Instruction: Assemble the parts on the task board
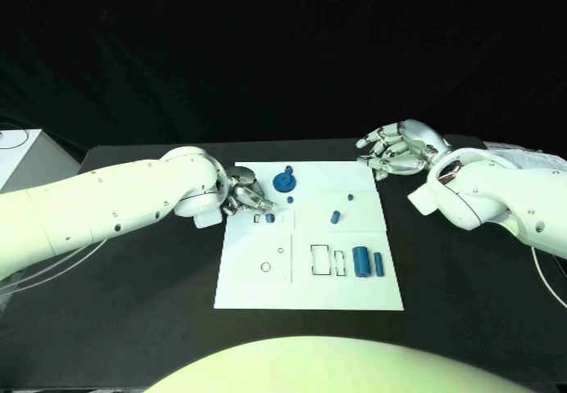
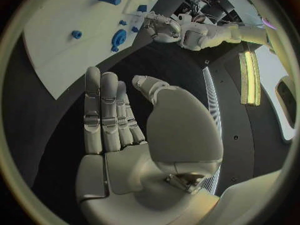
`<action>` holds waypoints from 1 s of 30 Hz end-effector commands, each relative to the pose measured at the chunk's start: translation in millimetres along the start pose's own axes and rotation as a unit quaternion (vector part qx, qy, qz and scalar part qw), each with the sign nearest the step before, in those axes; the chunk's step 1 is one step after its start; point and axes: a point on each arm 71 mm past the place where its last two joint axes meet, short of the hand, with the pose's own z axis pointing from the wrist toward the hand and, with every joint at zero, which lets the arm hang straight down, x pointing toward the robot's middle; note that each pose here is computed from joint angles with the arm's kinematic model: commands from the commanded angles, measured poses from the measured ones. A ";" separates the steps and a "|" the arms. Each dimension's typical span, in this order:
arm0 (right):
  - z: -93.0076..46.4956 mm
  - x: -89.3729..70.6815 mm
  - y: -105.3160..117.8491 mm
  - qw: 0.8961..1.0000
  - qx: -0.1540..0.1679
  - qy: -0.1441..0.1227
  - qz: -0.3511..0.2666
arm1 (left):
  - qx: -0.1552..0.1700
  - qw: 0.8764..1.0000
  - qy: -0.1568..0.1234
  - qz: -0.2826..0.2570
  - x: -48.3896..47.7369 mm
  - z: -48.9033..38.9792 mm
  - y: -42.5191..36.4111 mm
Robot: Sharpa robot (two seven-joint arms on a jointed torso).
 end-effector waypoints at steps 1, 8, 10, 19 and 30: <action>-0.6 0.0 0.2 1.000 -0.005 0.003 -0.003 | 0.013 1.000 0.004 -0.009 0.4 -2.1 1.3; -1.2 -0.3 -0.9 1.000 -0.004 0.002 -0.003 | 0.029 0.999 0.001 -0.023 -0.1 -6.7 5.8; -1.4 -0.2 -1.3 1.000 -0.003 0.002 -0.003 | 0.037 0.999 -0.006 -0.030 -0.2 -8.4 6.0; -1.9 -0.3 -2.2 1.000 -0.002 0.002 -0.003 | 0.033 0.998 -0.037 -0.042 2.3 -12.1 10.8; -2.2 0.0 -3.1 1.000 -0.001 0.002 -0.002 | -0.001 0.998 -0.044 -0.033 11.7 -8.7 17.9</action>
